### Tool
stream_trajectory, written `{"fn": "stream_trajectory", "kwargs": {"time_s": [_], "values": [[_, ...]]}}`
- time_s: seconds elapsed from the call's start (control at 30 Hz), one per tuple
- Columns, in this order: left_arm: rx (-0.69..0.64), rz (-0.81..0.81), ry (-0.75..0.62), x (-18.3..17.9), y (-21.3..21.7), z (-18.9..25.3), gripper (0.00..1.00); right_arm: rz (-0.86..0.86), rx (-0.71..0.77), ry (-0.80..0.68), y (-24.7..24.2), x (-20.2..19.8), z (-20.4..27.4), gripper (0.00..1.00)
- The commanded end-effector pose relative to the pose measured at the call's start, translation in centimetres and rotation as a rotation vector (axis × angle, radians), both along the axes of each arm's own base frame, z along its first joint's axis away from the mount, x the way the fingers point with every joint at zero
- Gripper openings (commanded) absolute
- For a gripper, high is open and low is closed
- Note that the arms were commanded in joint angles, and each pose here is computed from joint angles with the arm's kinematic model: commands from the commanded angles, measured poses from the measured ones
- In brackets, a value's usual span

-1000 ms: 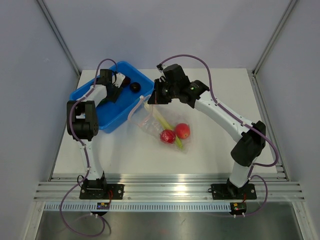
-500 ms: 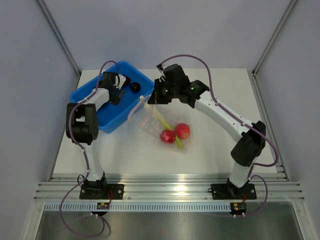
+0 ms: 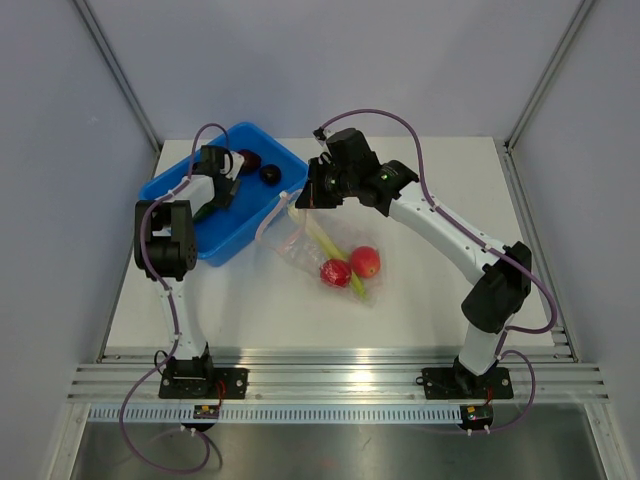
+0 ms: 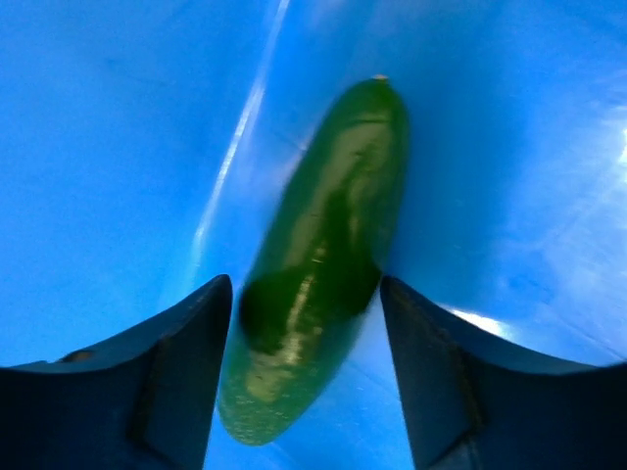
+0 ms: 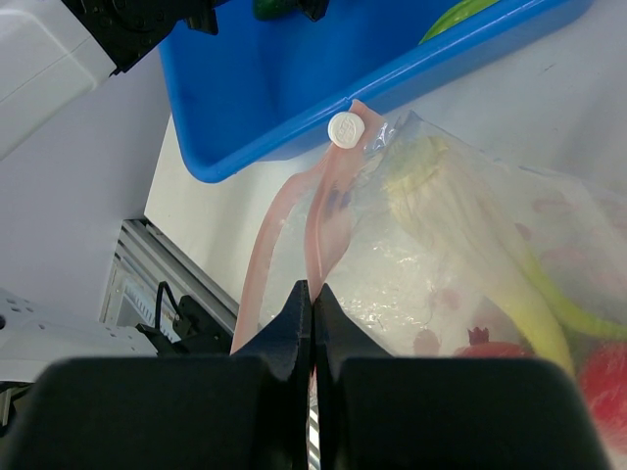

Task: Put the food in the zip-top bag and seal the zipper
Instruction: Pick up the fake vegetable from the bin.

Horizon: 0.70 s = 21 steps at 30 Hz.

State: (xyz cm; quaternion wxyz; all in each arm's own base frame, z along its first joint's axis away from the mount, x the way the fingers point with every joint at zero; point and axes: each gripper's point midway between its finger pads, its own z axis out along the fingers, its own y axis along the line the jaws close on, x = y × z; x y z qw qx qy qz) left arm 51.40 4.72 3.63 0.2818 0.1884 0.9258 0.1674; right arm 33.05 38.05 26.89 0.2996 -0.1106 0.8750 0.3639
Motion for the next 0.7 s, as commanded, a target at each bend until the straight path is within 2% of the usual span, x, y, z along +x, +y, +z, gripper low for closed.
{"fn": "stream_trajectory", "kwargs": {"time_s": [0.0, 0.07, 0.1, 0.2, 0.33, 0.4, 0.43, 0.53, 0.57, 0.67], "values": [[-0.116, -0.036, -0.033, 0.4, -2.1, 2.0, 0.60, 0.000, 0.055, -0.068, 0.0, 0.3, 3.4, 0.00], [-0.137, -0.044, -0.027, 0.2, -2.5, 2.6, 0.53, -0.001, 0.058, -0.071, -0.1, 0.1, 3.7, 0.00], [-0.151, -0.050, -0.031, 0.3, -2.9, 2.9, 0.43, -0.004, 0.056, -0.069, -0.1, 0.1, 3.7, 0.00], [-0.185, -0.057, -0.023, 0.2, -3.5, 3.5, 0.22, -0.015, 0.053, -0.074, -0.5, 0.0, 3.8, 0.00], [-0.211, -0.049, -0.043, 0.0, -4.4, 5.4, 0.18, -0.029, 0.047, -0.082, -1.1, -0.3, 4.3, 0.00], [-0.217, -0.036, -0.101, 0.1, -4.9, 8.1, 0.18, -0.039, 0.044, -0.084, -1.5, -0.3, 4.4, 0.00], [-0.220, -0.034, -0.120, 0.0, -5.1, 9.4, 0.13, -0.040, 0.046, -0.089, -1.6, -0.5, 4.6, 0.00], [-0.249, -0.015, -0.213, -0.6, -5.4, 14.6, 0.03, -0.065, 0.033, -0.100, -2.3, -0.5, 4.9, 0.00], [-0.278, 0.002, -0.269, -1.1, -5.5, 17.6, 0.00, -0.073, 0.029, -0.106, -2.7, -0.6, 5.0, 0.00], [-0.349, 0.001, -0.346, -2.3, -6.4, 22.6, 0.00, -0.084, 0.026, -0.113, -3.0, -0.7, 5.2, 0.00]]}}
